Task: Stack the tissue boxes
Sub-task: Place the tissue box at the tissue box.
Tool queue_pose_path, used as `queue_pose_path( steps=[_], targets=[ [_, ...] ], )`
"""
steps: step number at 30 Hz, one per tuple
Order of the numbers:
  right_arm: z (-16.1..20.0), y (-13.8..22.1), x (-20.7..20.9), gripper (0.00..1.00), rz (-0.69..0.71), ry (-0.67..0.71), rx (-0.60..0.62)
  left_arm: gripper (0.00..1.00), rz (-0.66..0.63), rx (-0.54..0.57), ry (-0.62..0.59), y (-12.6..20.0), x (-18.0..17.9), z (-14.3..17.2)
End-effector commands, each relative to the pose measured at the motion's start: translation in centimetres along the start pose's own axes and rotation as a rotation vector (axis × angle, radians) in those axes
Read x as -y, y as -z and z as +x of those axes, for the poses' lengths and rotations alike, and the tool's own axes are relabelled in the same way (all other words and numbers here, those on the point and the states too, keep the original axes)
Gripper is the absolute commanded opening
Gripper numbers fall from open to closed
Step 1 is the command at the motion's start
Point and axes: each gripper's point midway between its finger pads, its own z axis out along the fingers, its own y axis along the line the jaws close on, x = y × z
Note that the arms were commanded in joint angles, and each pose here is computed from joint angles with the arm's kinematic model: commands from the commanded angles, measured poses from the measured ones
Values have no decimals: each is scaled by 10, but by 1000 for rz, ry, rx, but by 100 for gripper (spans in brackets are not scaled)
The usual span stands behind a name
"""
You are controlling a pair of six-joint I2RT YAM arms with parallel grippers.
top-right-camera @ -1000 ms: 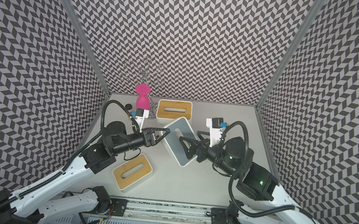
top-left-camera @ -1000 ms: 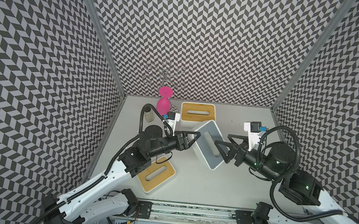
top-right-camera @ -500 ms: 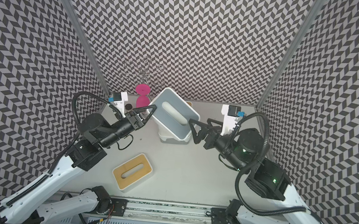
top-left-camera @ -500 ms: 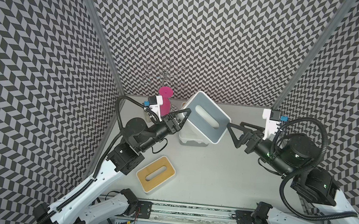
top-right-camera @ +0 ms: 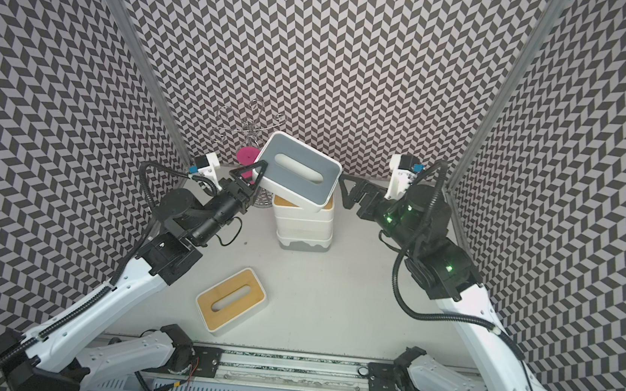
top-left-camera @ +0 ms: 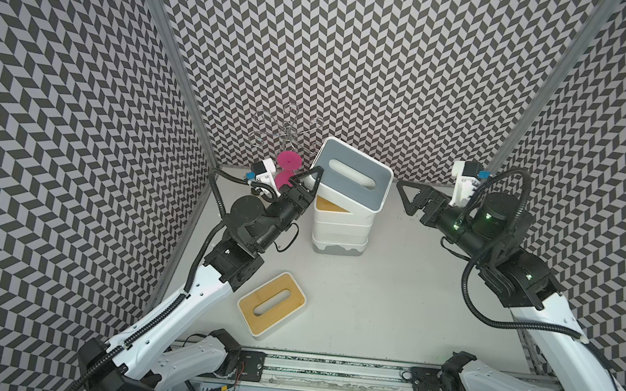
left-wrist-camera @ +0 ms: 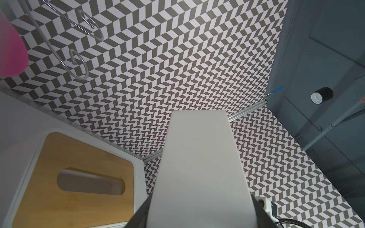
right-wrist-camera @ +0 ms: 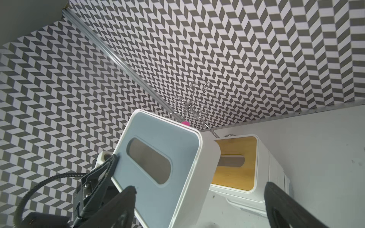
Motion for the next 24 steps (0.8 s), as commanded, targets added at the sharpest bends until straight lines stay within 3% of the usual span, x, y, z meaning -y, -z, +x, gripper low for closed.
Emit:
queue_pose_path(
  steps=[1,12,24],
  targets=[
    [-9,-8,-16,99,-127,-40,6,45,98,89,89,0,14,-18],
    [1,-50,5,99,-163,-62,-29,45,60,193,176,-5,-30,-23],
    [19,-91,26,99,-171,-60,-100,45,5,195,205,-23,-60,-12]
  ],
)
